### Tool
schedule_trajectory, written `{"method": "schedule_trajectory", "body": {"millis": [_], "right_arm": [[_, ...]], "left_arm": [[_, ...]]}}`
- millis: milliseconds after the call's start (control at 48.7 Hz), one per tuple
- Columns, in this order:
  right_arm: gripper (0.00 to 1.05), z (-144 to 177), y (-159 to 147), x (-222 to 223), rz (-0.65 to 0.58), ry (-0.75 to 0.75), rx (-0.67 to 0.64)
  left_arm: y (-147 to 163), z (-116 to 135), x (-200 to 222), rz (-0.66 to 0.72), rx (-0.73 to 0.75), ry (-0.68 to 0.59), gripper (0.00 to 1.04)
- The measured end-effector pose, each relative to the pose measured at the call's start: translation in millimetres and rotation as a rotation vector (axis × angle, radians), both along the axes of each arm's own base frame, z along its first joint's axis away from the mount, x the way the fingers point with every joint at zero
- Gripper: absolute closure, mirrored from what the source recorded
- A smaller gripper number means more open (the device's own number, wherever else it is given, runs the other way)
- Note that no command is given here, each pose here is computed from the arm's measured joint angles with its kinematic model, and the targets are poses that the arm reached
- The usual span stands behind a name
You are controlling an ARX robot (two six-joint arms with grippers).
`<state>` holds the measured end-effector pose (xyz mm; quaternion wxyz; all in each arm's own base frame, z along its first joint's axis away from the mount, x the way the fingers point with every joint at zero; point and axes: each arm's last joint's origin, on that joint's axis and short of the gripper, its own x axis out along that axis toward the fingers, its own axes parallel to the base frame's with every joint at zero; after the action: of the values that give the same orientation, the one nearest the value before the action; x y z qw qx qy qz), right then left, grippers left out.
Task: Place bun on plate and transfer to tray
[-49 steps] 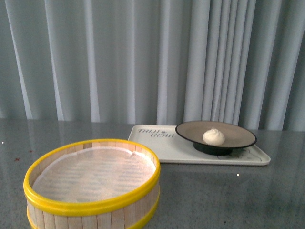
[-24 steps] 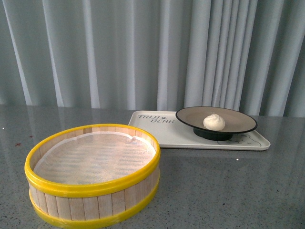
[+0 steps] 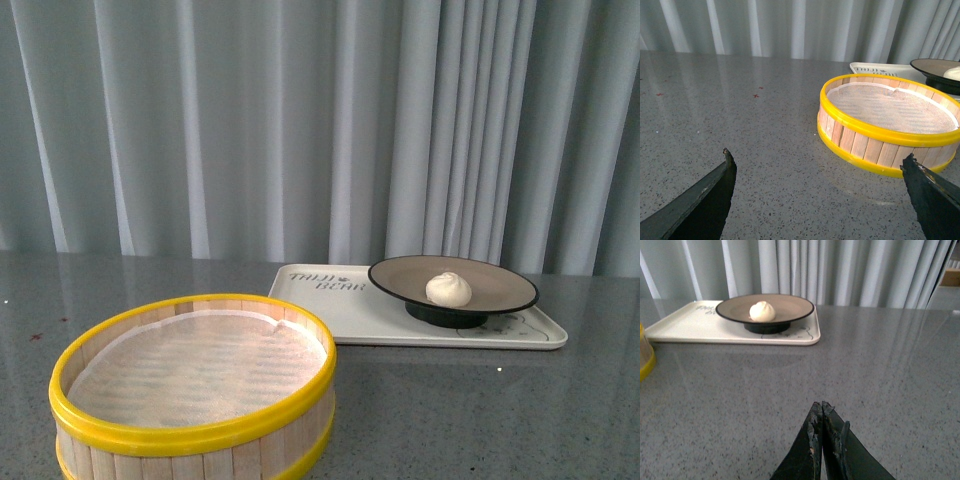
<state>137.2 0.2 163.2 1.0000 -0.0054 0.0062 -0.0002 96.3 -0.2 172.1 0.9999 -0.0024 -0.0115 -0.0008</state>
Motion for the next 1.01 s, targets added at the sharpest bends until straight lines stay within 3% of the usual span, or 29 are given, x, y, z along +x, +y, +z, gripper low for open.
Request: {"method": "schedule_trajectory", "body": {"millis": [1006], "right_arm": [[1.03, 4.8, 0.0, -27.4, 0.001, -0.020, 0.000]], "left_arm": [[0.0, 0.0, 0.0, 0.000, 0.000, 0.000, 0.07]]}}
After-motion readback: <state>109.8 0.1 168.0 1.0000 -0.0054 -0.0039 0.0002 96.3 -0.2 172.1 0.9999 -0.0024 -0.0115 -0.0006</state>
